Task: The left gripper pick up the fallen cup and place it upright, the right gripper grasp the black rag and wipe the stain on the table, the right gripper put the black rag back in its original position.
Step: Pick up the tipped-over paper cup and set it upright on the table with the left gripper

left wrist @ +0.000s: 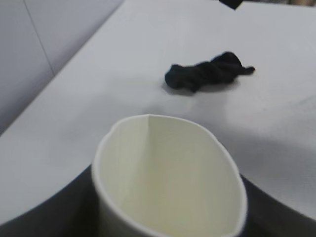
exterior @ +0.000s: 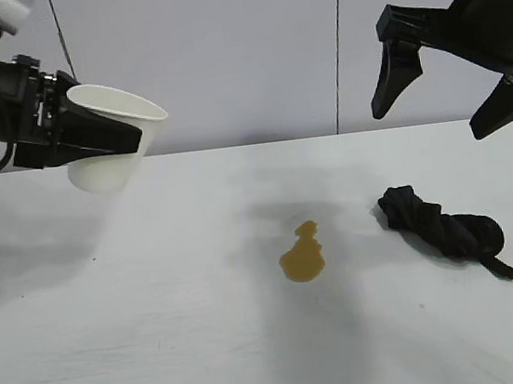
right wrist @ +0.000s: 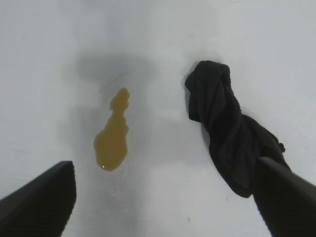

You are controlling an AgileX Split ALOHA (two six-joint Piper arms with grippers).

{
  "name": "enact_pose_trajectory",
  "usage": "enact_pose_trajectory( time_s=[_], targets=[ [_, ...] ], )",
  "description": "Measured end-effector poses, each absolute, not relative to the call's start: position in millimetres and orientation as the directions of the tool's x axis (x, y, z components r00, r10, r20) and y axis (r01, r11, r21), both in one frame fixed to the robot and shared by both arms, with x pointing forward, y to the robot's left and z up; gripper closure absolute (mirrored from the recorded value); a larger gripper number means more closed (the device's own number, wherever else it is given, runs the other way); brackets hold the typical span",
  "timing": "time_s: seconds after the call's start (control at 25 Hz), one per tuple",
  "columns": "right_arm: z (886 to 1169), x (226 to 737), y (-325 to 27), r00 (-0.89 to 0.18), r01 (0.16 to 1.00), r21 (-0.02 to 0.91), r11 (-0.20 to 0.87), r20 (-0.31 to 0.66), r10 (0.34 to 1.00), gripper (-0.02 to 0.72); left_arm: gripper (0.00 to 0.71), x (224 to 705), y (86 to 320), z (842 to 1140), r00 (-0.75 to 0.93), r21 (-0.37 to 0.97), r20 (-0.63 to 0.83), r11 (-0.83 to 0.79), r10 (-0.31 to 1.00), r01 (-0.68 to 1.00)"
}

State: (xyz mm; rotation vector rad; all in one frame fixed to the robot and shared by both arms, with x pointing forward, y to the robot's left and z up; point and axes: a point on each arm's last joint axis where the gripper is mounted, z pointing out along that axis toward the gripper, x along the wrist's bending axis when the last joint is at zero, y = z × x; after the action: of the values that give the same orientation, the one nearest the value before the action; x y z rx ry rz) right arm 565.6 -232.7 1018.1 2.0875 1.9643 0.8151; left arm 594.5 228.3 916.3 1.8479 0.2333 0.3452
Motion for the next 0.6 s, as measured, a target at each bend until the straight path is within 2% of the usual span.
enact_pose_trajectory(
  time_s=[0.16, 0.6],
  targets=[
    [1018, 566, -233, -0.012, 0.871, 0.475, -0.125, 0.275, 0.961, 0.03, 0.315, 603, 229, 891, 0.94, 0.955, 0.071, -0.295, 0.334, 0.033],
    [1019, 568, -233, -0.012, 0.859, 0.495, -0.131, 0.275, 0.961, 0.03, 0.315, 603, 217, 854, 0.95, 0.949, -0.021, -0.291, 0.312, 0.116]
  ],
)
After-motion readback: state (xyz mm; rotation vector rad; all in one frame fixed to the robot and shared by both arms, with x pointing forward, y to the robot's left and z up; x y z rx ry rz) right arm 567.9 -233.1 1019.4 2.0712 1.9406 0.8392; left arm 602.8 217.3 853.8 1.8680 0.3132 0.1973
